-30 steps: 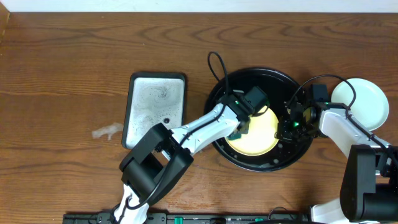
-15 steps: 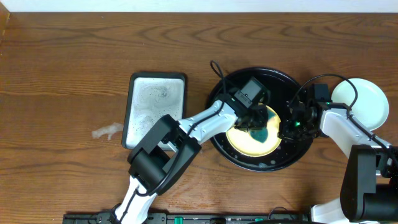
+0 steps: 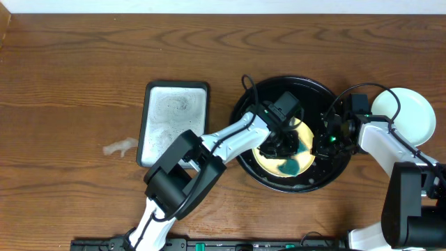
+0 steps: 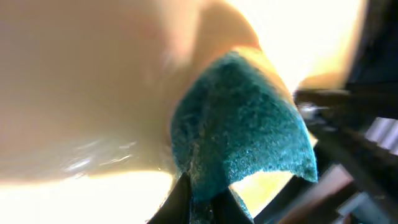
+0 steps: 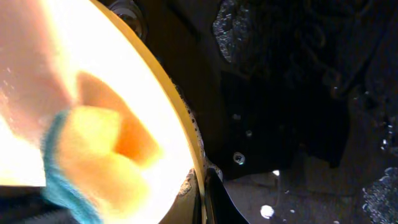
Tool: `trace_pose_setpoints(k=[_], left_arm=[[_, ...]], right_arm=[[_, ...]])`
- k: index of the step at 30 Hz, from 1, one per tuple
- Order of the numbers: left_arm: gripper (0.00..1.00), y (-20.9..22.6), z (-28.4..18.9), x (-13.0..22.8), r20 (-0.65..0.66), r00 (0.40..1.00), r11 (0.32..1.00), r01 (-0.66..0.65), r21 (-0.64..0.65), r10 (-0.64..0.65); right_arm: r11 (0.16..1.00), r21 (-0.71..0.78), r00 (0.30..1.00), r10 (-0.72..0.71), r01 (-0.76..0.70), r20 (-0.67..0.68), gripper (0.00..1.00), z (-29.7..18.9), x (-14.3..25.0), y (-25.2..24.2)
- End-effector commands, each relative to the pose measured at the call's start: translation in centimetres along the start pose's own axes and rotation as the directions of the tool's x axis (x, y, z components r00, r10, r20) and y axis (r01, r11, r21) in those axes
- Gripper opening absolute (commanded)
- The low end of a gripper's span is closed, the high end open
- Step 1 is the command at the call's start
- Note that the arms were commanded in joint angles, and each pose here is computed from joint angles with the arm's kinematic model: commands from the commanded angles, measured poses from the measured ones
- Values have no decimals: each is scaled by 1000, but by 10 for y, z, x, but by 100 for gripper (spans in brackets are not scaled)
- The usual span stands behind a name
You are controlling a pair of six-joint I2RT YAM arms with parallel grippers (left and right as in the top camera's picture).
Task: Clean dirty plates on tray and stack at the side
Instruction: 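Scrub the yellow plate with the sponge while right gripper holds its rim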
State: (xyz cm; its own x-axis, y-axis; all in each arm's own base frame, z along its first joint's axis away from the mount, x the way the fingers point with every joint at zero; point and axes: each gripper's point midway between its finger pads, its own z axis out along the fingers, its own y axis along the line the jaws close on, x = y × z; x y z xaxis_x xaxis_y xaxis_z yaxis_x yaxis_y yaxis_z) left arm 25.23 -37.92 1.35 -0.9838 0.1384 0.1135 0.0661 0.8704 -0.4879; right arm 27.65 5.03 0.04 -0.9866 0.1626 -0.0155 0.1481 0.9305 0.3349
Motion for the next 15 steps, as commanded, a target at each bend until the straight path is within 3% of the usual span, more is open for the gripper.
trace_pose_setpoints(k=[1, 5, 8, 15], left_arm=[[7, 116, -16, -31, 185, 978, 904, 159, -396, -91], [7, 141, -53, -55, 294, 956, 849, 174, -498, -23], [7, 136, -76, -65, 340, 940, 841, 158, -517, 33], [7, 81, -133, -70, 450, 887, 908, 102, -405, 101]], right_arm=[[999, 51, 1000, -7, 7, -1, 1, 1, 1, -10], [999, 52, 1000, -7, 7, 0, 1, 1, 1, -10], [999, 52, 1000, -7, 7, 1, 1, 1, 0, -10], [998, 54, 1000, -11, 10, 12, 1, 1, -2, -10]])
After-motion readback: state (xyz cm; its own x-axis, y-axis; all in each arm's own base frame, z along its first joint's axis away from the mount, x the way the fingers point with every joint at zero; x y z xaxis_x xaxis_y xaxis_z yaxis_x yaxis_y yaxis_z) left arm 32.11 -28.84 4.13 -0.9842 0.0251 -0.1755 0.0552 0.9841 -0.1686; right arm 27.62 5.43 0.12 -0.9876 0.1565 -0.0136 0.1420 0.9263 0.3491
